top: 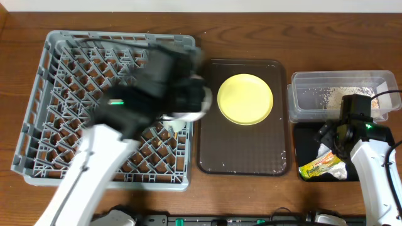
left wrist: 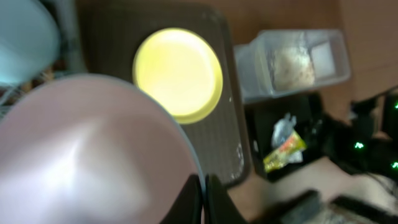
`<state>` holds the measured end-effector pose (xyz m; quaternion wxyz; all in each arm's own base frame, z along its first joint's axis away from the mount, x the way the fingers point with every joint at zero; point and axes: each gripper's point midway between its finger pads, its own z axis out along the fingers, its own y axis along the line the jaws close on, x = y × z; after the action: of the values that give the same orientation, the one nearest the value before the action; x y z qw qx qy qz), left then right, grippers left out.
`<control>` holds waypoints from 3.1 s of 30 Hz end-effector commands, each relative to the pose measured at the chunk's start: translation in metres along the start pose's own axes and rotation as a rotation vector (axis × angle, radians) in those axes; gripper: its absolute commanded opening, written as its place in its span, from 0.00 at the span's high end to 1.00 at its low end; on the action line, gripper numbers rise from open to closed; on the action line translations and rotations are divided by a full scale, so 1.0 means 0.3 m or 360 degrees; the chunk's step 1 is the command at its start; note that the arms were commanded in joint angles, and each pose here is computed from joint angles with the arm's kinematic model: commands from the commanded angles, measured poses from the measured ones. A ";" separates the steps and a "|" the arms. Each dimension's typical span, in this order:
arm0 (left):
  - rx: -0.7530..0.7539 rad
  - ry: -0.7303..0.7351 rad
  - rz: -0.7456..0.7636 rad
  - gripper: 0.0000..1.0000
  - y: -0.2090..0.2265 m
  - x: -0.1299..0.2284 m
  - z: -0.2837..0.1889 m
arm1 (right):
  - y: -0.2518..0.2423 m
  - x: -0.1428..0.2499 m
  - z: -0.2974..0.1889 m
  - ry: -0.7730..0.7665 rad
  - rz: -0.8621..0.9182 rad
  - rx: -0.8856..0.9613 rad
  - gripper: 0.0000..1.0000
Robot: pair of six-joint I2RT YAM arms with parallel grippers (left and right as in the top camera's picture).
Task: Sort waste into correct bins and load items into the dishwasher rack
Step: 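Grasp the pink bowl rim with the left gripper and lift, then set the pink bowl into the rack and open the left gripper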
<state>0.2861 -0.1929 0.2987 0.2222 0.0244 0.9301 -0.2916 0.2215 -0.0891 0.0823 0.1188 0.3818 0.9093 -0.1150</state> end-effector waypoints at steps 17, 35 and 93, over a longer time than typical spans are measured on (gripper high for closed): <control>0.1264 -0.0154 -0.0668 0.94 0.377 -0.151 -0.237 | -0.011 -0.023 -0.013 -0.0041 0.0013 0.0015 0.01; 0.1272 -0.0086 -0.1271 0.94 0.901 -0.149 0.095 | -0.010 -0.023 -0.013 -0.0042 0.0014 0.0014 0.01; 0.0119 0.0031 -0.1107 0.44 0.898 -0.054 -0.042 | -0.011 -0.023 -0.013 -0.0041 0.0013 0.0015 0.01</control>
<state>0.3445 0.0328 0.1821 0.1159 -0.2618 0.8544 -0.4336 0.2215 -0.0891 0.0823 0.1188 0.3818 0.9093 -0.1150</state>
